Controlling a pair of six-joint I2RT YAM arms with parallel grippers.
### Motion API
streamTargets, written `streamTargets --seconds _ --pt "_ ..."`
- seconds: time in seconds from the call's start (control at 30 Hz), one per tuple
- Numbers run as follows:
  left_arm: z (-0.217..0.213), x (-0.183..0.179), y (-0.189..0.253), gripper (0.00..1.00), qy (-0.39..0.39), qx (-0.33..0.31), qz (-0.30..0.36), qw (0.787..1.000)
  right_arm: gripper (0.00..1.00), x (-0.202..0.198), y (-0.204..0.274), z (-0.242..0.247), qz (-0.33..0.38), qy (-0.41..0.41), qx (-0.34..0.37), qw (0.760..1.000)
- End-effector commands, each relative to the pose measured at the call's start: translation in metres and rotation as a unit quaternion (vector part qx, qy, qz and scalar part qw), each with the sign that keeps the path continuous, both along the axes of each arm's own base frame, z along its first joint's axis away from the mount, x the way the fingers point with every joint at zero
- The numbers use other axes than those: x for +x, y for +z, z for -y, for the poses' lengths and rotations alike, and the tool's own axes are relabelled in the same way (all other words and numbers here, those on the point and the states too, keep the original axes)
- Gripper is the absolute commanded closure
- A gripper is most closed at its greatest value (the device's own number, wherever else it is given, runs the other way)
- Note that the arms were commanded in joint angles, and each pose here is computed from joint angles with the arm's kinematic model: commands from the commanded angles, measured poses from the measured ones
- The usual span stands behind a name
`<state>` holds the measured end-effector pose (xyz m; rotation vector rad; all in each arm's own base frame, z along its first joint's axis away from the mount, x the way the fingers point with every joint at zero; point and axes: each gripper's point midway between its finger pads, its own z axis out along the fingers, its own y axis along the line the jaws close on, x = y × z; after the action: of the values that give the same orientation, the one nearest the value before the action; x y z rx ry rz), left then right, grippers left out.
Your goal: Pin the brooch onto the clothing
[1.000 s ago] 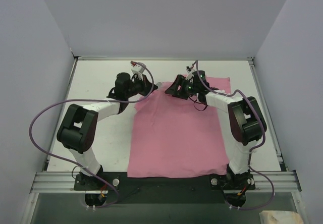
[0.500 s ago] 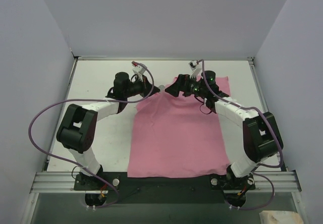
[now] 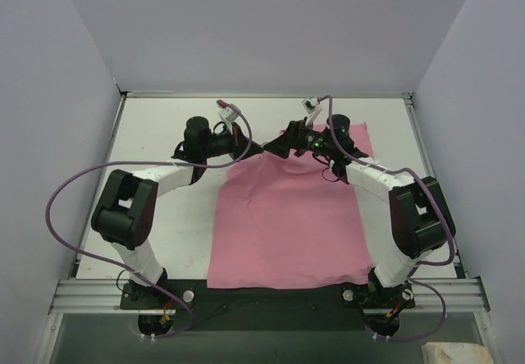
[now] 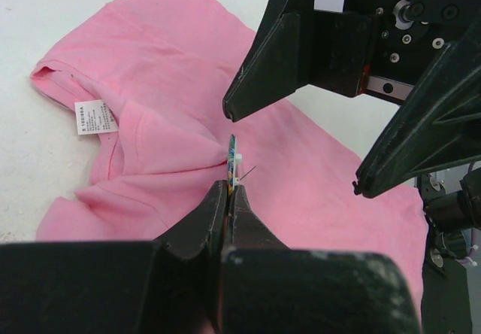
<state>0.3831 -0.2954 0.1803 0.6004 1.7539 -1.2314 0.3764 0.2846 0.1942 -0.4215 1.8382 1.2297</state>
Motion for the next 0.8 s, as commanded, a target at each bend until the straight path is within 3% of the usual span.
streamTargets --seconds 0.0,0.03,0.27,0.43,0.77 --pt "0.002 -0.004 0.05 1.0 -0.026 -0.035 0.066 0.997 0.16 -0.003 0.025 -0.007 0.05 0.041 0.037 0.997" --pt "0.002 -0.004 0.052 1.0 -0.026 -0.036 0.067 0.997 0.21 -0.004 0.025 -0.008 0.043 0.044 0.042 0.997" --pt "0.002 -0.01 0.062 1.0 -0.035 -0.04 0.077 0.996 0.26 -0.012 0.024 -0.009 0.038 0.063 0.051 0.996" --pt "0.003 -0.013 0.067 1.0 -0.041 -0.046 0.077 0.995 0.4 -0.02 0.026 -0.007 0.039 0.071 0.052 0.995" --pt "0.001 -0.015 0.076 1.0 -0.046 -0.063 0.082 0.994 0.48 -0.033 0.028 -0.006 0.042 0.088 0.055 0.994"
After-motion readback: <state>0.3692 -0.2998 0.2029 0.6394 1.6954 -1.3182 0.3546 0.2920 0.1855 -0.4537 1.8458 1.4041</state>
